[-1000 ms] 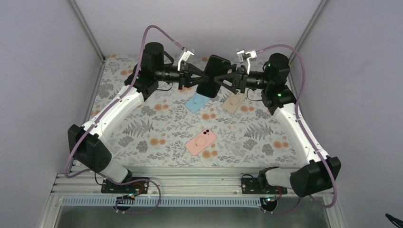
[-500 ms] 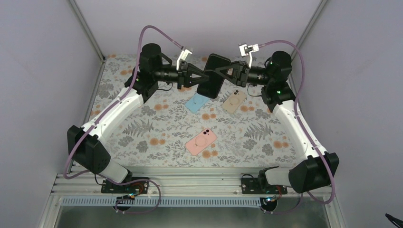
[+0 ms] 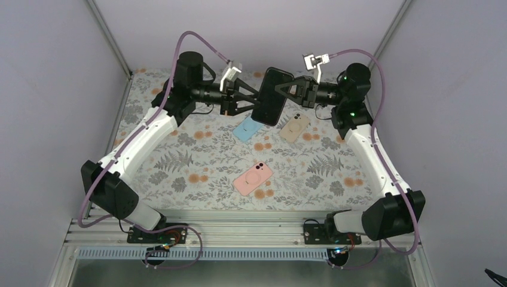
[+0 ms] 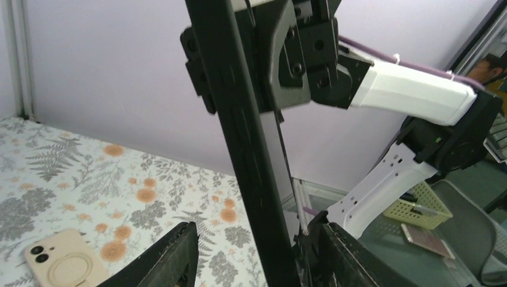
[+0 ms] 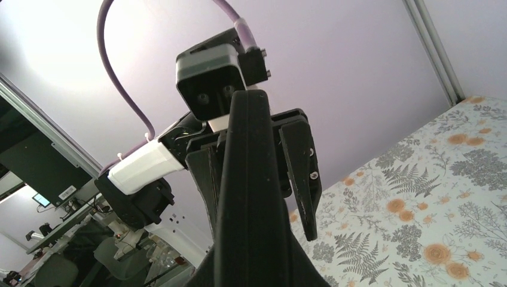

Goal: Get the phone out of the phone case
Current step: Pick up the phone at the center of the board, then remove the phone case from the phone.

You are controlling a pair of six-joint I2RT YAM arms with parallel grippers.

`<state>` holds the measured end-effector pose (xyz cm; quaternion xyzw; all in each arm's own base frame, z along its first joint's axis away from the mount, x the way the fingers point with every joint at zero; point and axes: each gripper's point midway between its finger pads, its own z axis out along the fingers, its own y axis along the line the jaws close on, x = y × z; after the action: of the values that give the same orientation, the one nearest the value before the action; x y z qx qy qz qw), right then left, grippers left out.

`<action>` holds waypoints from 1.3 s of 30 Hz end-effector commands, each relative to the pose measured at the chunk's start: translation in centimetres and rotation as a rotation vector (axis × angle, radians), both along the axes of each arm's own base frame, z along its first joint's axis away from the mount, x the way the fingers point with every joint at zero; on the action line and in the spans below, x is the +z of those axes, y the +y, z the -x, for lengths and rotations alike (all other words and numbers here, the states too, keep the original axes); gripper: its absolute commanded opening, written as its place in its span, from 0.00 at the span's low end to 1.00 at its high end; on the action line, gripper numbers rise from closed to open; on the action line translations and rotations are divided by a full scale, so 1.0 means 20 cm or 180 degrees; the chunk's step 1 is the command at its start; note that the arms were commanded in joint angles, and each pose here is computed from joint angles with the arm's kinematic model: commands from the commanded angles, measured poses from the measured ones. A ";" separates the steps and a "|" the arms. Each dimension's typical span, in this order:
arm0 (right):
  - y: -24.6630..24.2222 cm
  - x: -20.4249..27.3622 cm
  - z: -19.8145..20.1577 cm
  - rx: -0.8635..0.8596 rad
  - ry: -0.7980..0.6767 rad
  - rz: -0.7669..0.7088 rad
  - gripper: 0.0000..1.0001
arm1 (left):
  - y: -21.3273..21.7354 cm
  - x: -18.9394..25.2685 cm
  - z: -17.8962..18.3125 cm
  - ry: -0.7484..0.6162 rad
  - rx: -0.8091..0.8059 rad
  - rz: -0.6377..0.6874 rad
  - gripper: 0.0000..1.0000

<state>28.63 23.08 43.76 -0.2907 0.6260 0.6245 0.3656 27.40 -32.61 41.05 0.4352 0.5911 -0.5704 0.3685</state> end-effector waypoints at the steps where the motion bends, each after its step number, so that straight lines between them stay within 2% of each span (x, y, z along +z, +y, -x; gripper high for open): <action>1: -0.05 0.14 0.06 0.0048 -0.0262 -0.0089 0.04 | 0.06 -0.01 0.10 -0.0412 -0.0113 -0.0158 0.51; 8: -0.07 0.17 0.09 0.0080 -0.0300 -0.0127 0.04 | 0.10 -0.08 0.19 -0.0450 -0.0246 -0.0221 0.52; 16: -0.08 0.17 0.10 0.0076 -0.0304 -0.0144 0.04 | 0.11 -0.13 0.19 -0.0425 -0.0206 -0.0265 0.50; 30: -0.08 0.14 0.07 0.0043 -0.0239 -0.0145 0.04 | 0.05 -0.09 0.22 -0.0331 -0.0322 -0.0178 0.48; 39: -0.08 0.15 0.09 0.0078 -0.0236 -0.0147 0.04 | 0.05 -0.13 0.18 -0.0350 -0.0224 -0.0251 0.34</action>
<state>27.93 21.83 45.18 -0.2993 0.6093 0.6351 0.3685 23.36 -31.74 37.95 0.4941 0.5844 -0.5429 0.3458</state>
